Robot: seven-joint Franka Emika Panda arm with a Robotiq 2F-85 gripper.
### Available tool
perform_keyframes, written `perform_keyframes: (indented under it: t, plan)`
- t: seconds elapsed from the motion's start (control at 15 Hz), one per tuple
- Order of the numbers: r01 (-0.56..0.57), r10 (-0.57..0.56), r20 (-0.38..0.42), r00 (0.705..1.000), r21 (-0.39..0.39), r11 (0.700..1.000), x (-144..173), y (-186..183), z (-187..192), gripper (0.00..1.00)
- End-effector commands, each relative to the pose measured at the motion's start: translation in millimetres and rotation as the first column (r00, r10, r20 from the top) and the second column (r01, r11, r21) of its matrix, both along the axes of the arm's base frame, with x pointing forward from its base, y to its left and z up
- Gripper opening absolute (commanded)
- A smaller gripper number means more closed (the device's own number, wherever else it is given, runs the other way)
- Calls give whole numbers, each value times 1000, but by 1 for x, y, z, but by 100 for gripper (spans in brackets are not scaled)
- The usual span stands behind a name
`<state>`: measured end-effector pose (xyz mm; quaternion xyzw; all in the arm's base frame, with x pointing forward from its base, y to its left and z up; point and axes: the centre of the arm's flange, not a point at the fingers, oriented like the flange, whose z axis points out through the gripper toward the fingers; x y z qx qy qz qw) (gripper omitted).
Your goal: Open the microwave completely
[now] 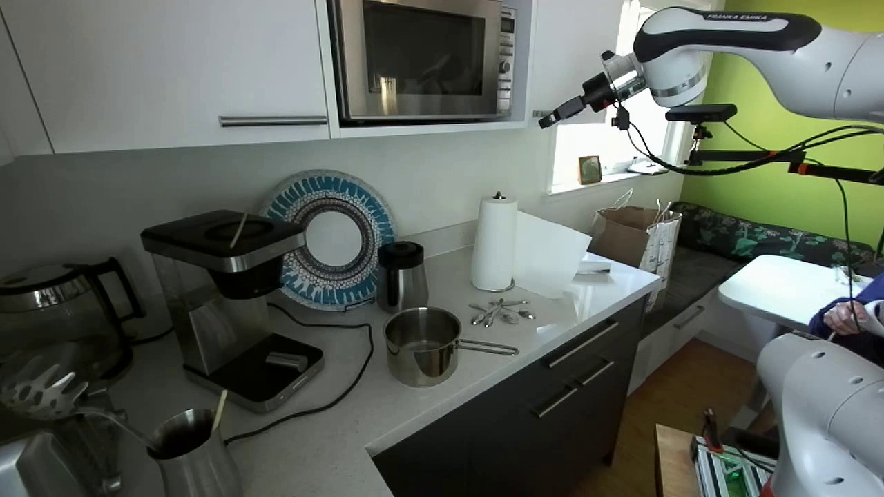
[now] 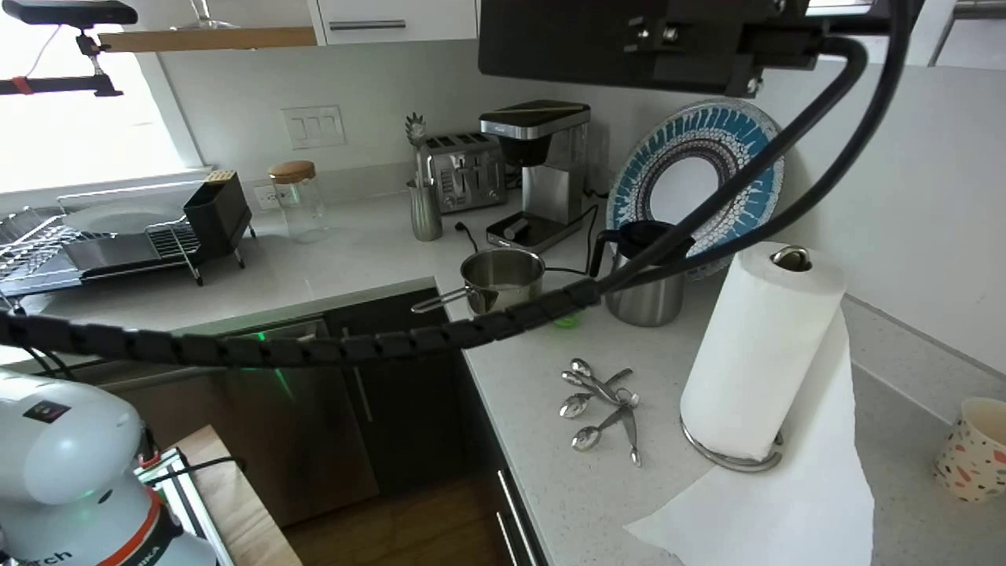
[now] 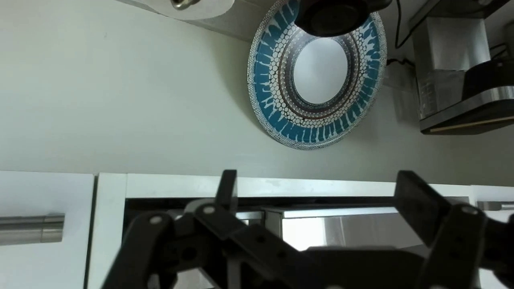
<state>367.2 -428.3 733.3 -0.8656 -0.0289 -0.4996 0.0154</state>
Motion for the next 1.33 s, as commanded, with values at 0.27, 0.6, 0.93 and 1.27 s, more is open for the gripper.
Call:
perform_keyframes:
  t: [0.27, 0.6, 0.93, 1.27]
  plan:
    - [-127, 128, 5, 992, -93, 988, 45, -29, 24, 100]
    - [-165, 170, 20, 985, -150, 975, 70, -40, 21, 100]
    - [-231, 240, 23, 971, -184, 955, 105, -28, 17, 100]
    - [-299, 316, 34, 948, -239, 924, 132, -11, 21, 100]
